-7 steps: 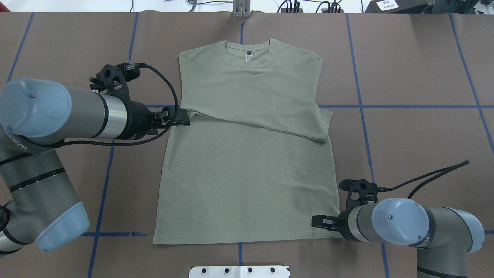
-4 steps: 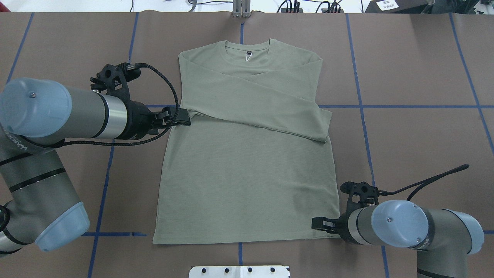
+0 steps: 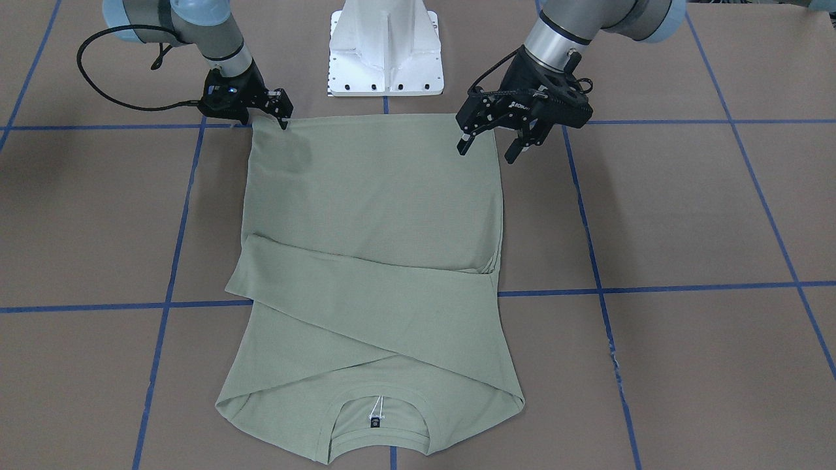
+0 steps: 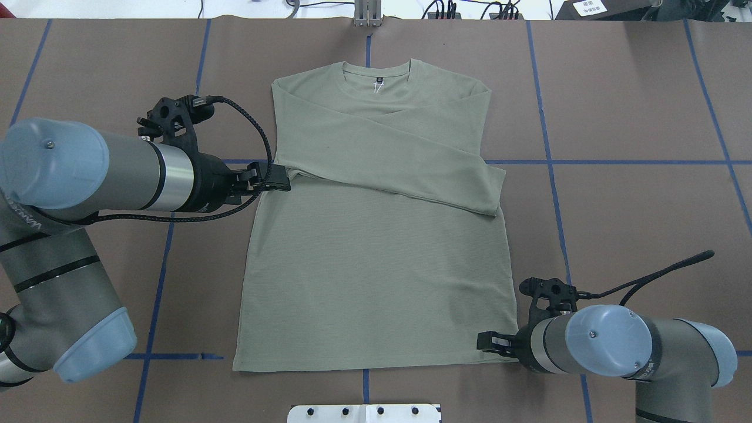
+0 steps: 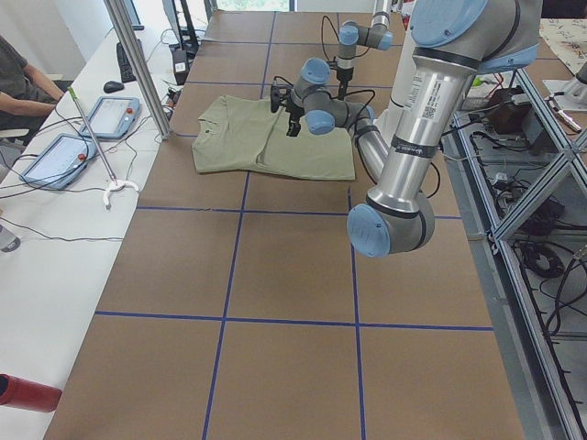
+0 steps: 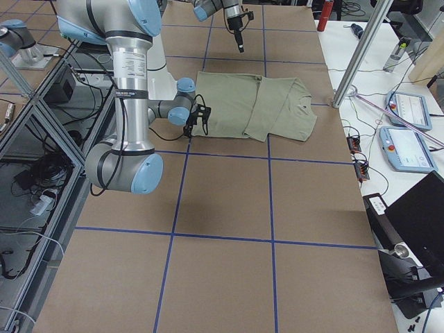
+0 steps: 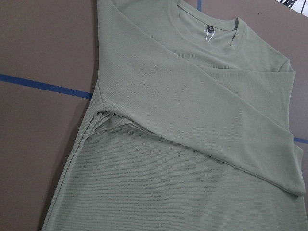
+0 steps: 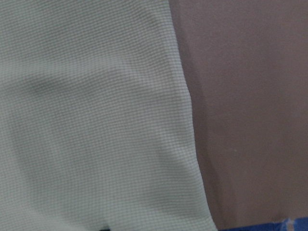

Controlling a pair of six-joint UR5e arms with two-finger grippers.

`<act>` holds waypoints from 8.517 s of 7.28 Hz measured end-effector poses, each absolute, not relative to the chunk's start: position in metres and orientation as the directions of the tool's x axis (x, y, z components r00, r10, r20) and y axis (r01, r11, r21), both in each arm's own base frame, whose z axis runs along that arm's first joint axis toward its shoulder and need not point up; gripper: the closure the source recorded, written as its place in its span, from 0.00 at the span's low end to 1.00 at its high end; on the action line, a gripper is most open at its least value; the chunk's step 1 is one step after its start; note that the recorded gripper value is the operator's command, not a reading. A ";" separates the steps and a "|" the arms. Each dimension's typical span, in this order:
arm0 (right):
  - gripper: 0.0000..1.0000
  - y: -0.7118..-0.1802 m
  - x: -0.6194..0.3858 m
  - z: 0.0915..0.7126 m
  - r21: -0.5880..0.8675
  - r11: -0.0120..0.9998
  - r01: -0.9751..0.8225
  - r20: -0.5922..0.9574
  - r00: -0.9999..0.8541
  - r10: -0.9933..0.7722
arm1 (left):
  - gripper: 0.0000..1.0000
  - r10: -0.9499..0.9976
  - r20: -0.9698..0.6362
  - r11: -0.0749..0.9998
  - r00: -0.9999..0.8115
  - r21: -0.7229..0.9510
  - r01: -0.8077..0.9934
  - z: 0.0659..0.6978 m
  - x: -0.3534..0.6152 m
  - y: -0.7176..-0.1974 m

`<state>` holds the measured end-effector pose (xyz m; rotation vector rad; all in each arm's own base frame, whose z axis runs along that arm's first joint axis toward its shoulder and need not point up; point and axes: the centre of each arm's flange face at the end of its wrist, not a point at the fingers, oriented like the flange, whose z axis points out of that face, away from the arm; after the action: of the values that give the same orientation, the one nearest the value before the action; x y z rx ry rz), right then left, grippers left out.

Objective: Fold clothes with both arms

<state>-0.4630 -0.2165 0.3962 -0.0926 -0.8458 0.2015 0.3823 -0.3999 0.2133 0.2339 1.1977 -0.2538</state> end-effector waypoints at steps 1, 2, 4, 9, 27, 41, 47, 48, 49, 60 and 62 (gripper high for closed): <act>0.20 -0.217 -0.463 0.397 -0.168 0.975 -0.146 0.731 0.645 0.223 | 0.00 -0.069 -0.938 0.948 0.341 0.045 0.316 0.212 0.382 -0.399; 0.30 -0.217 -0.463 0.397 -0.171 0.974 -0.149 0.730 0.644 0.227 | 0.00 -0.067 -0.939 0.947 0.338 0.046 0.317 0.211 0.380 -0.399; 0.48 -0.217 -0.463 0.399 -0.185 0.969 -0.163 0.723 0.645 0.246 | 0.00 -0.065 -0.940 0.947 0.334 0.047 0.317 0.209 0.378 -0.398; 0.84 -0.217 -0.460 0.392 -0.213 0.962 -0.170 0.726 0.632 0.273 | 0.00 -0.064 -0.941 0.948 0.333 0.047 0.316 0.209 0.379 -0.398; 1.00 -0.248 -0.428 0.356 -0.219 0.952 -0.215 0.775 0.554 0.304 | 0.22 -0.357 -0.719 0.933 0.596 -0.241 0.269 0.349 0.493 -0.214; 1.00 -0.269 -0.411 0.354 -0.269 0.939 -0.213 0.768 0.541 0.343 | 0.48 -0.353 -0.724 0.934 0.592 -0.241 0.262 0.344 0.501 -0.211; 1.00 -0.272 -0.409 0.353 -0.275 0.938 -0.213 0.768 0.538 0.347 | 1.00 -0.352 -0.728 0.935 0.589 -0.243 0.258 0.340 0.500 -0.210; 1.00 -0.272 -0.408 0.354 -0.276 0.938 -0.211 0.768 0.539 0.347 | 1.00 -0.351 -0.733 0.935 0.583 -0.245 0.255 0.336 0.498 -0.209; 1.00 -0.272 -0.408 0.354 -0.276 0.937 -0.211 0.767 0.539 0.348 | 1.00 -0.350 -0.738 0.936 0.576 -0.247 0.252 0.331 0.497 -0.209; 1.00 -0.203 -0.310 0.311 -0.431 0.898 0.092 0.784 0.531 0.322 | 1.00 -0.362 -0.756 0.917 0.545 -0.395 0.062 0.211 0.399 -0.106; 1.00 -0.218 -0.300 0.304 -0.422 0.905 0.060 0.796 0.502 0.338 | 1.00 -0.374 -0.752 0.914 0.543 -0.399 0.078 0.210 0.393 -0.111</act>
<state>-0.3000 -0.2177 0.3042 -0.4271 -1.0393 0.1743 0.3933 -0.1113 0.2097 -0.3382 0.9640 -0.2745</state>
